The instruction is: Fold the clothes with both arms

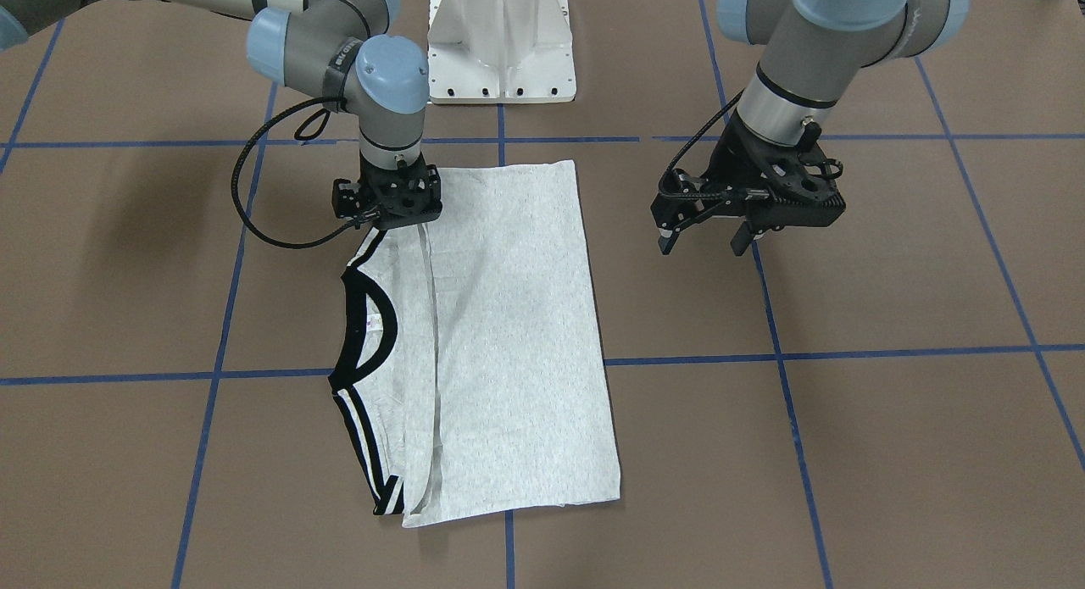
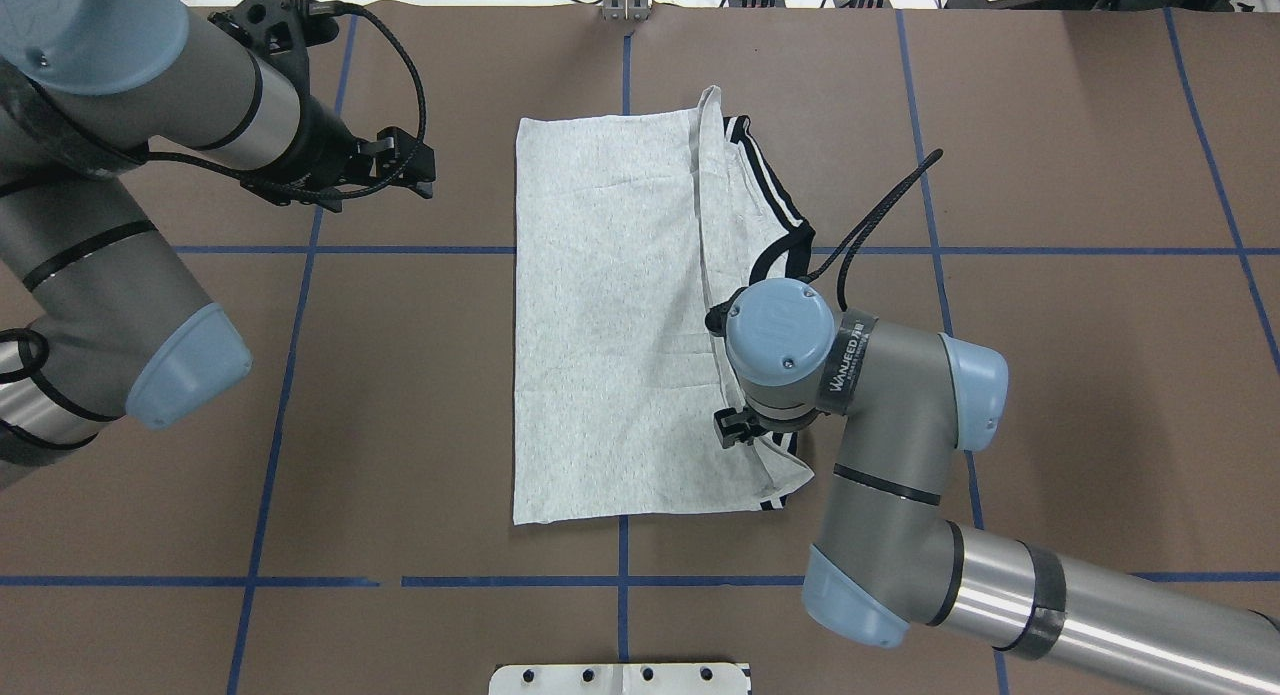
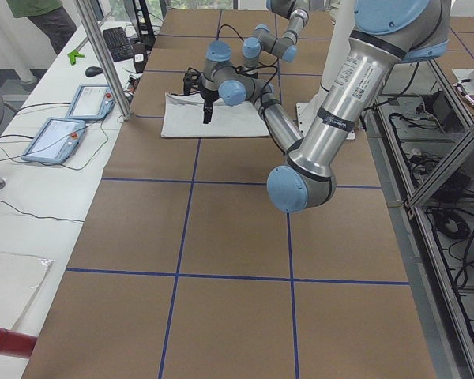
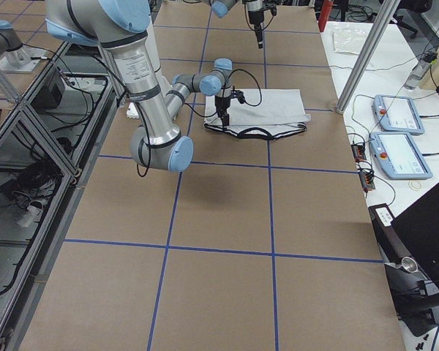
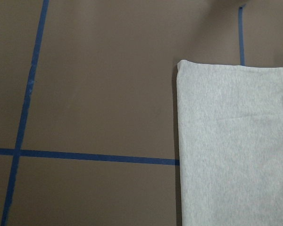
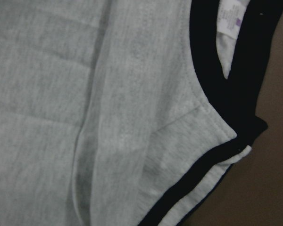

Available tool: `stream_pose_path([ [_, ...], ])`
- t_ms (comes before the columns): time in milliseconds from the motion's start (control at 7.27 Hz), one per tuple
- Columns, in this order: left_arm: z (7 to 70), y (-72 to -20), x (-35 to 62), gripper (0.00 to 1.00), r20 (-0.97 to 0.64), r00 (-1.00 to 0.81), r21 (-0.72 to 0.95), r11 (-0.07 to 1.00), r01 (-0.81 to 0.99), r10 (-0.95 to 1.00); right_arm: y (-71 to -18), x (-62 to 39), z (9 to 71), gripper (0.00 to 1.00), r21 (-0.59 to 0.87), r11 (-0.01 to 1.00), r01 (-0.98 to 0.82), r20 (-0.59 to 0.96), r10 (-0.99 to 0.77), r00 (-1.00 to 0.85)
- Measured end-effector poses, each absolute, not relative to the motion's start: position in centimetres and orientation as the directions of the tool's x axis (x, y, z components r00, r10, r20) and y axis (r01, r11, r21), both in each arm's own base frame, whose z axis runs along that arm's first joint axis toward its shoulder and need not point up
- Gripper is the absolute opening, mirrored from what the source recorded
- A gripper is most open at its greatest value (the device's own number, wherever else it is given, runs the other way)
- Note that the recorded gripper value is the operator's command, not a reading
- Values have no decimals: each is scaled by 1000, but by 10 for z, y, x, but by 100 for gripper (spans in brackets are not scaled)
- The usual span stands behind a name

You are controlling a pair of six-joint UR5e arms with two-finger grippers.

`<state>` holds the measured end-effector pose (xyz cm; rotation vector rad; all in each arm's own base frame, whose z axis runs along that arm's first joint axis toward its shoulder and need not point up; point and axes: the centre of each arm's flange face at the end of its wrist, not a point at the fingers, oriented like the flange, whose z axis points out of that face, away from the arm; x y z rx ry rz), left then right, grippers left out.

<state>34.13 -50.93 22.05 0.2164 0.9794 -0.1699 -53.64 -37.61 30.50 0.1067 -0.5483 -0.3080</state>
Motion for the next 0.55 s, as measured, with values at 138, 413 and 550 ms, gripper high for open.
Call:
stream_pose_path([
  [138,219,-507,345,100,-837,545,102,967,235,-44,-374,-520,314,100,189,945,266,492,-325,807],
  [413,215,-503,350,100,-840,542,103,968,228,-39,-363,-486,339,100,186,945,270,479,-327,815],
  [550,215,-502,351,100,-840,541,103,968,228,-38,-358,-473,346,100,186,945,269,476,-326,817],
])
